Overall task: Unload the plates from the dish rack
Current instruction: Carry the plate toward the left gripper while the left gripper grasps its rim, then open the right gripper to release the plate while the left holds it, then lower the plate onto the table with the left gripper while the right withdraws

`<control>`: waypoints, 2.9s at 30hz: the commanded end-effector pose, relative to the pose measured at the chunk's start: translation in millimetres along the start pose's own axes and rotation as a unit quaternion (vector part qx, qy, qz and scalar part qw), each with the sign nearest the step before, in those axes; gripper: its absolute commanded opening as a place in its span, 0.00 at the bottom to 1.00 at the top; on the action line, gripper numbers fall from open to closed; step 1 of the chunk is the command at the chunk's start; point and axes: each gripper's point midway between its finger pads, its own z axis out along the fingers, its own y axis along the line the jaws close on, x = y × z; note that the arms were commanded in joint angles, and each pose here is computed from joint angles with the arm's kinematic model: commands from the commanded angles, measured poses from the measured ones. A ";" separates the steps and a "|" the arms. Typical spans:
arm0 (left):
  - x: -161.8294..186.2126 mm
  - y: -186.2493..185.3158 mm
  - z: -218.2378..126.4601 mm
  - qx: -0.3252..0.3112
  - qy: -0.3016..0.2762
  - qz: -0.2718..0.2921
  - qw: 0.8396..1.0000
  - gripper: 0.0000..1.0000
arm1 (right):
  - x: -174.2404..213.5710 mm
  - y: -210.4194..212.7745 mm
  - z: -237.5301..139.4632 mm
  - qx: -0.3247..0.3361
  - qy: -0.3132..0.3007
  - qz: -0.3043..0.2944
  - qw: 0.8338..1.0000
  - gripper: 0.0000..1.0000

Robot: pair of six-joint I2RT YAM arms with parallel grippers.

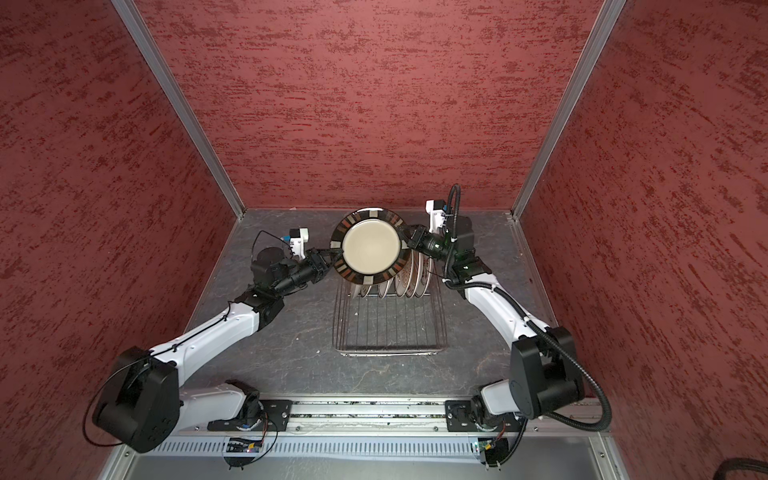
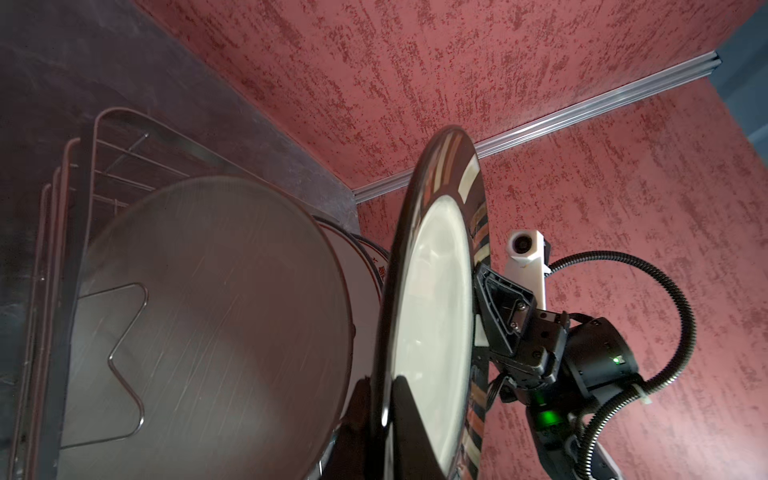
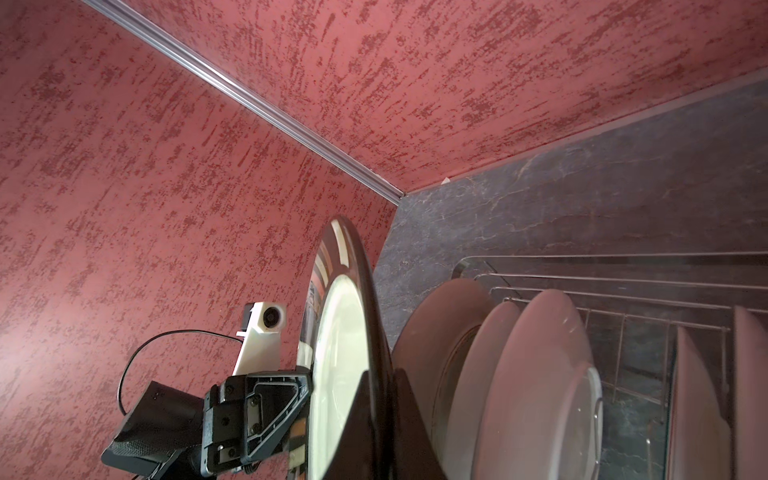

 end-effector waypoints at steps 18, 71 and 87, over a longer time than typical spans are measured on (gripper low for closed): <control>44.7 -60.1 -52.9 0.103 0.021 0.085 0.991 0.08 | 18.0 72.4 -18.1 -0.091 -0.042 -0.055 0.993 0.00; 5.0 -59.3 -79.8 0.121 -0.050 0.010 0.991 0.00 | 42.3 84.4 -44.3 -0.104 -0.018 -0.117 0.988 0.99; -44.1 -21.7 -116.1 0.071 -0.143 -0.022 0.987 0.00 | 38.7 78.1 -62.8 -0.044 -0.053 -0.177 0.982 0.99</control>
